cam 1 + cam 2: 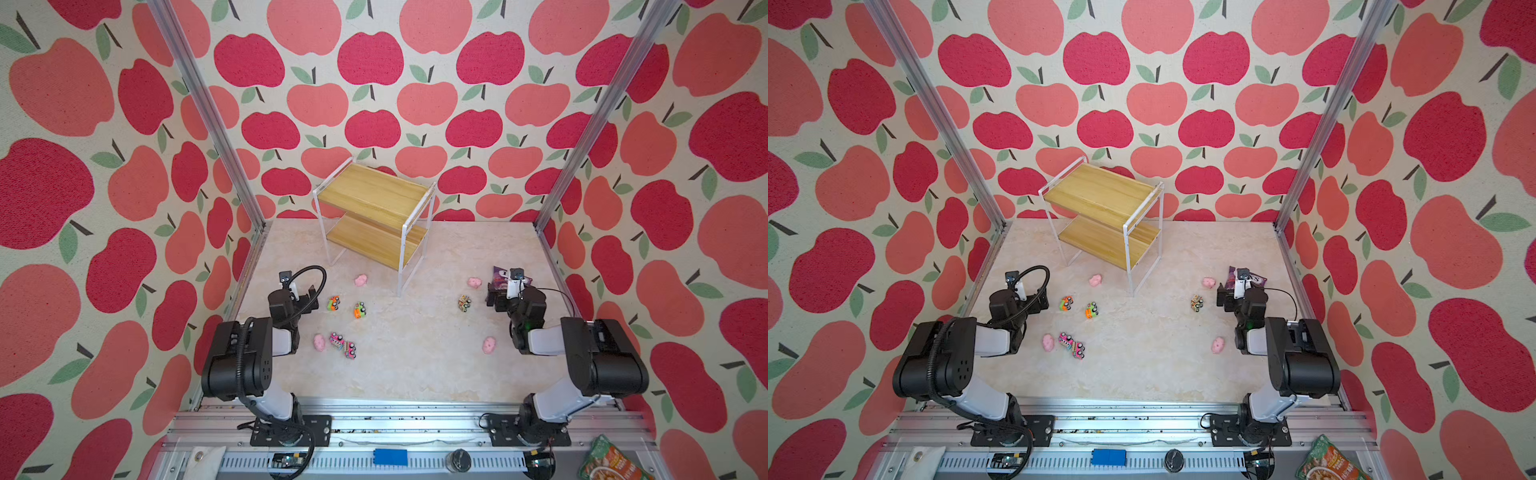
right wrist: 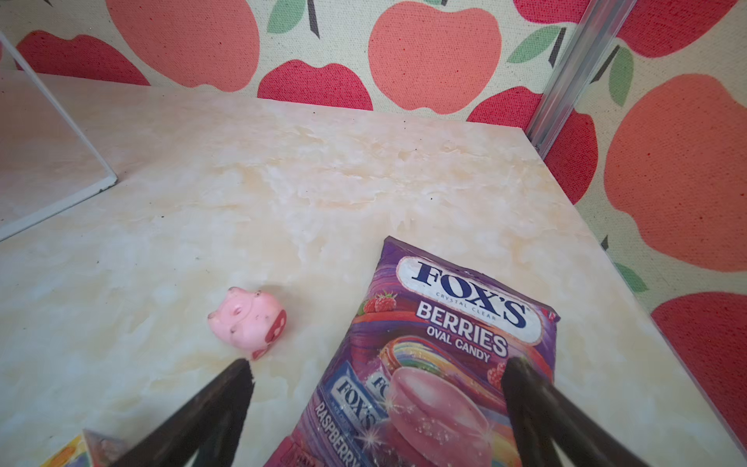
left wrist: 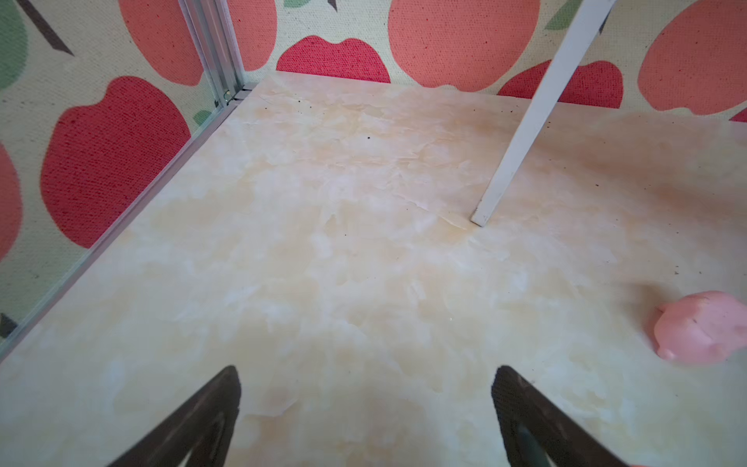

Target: Place and organize the plastic toys onto the shelf

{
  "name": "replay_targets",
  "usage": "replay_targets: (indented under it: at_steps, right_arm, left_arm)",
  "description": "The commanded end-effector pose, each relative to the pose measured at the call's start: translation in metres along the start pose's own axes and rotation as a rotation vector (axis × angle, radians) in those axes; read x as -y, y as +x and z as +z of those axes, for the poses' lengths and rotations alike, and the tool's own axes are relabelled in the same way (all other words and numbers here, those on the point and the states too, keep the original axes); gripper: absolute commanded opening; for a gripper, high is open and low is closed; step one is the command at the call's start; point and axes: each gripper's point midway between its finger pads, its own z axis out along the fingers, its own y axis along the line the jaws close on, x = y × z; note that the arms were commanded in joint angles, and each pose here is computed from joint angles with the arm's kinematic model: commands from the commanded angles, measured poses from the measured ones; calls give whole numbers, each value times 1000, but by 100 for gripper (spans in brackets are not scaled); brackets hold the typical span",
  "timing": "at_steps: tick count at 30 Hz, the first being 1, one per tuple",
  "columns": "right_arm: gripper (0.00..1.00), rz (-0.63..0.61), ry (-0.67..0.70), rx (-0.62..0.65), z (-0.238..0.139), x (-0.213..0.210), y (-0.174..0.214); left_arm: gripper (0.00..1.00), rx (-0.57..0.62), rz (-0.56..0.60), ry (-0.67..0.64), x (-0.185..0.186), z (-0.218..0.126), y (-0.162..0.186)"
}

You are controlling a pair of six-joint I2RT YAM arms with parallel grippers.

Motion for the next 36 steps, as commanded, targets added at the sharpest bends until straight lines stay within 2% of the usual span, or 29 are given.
replay_targets:
  at_steps: [1, 19, 23, 27, 32, 36]
  right_arm:
    - [99, -3, -8, 6, -1, -2, -2]
    - [99, 7, -10, 5, -1, 0, -2]
    - [99, 11, -14, 8, -1, 0, -2]
    - [99, 16, -17, 7, -1, 0, -2]
    - [99, 46, 48, 21, -5, 13, -1]
    - [99, 47, 50, 24, -6, 13, 0]
  left_arm:
    - [99, 27, 23, 1, 2, 3, -8]
    - [99, 26, 10, 3, 0, 3, -8]
    - [99, 25, -28, 45, -2, 0, -8]
    - [99, 25, -1, 20, 0, 2, -8]
    - [99, 23, 2, 19, 1, 3, -7]
    - [99, 22, 6, 17, 0, 3, -7]
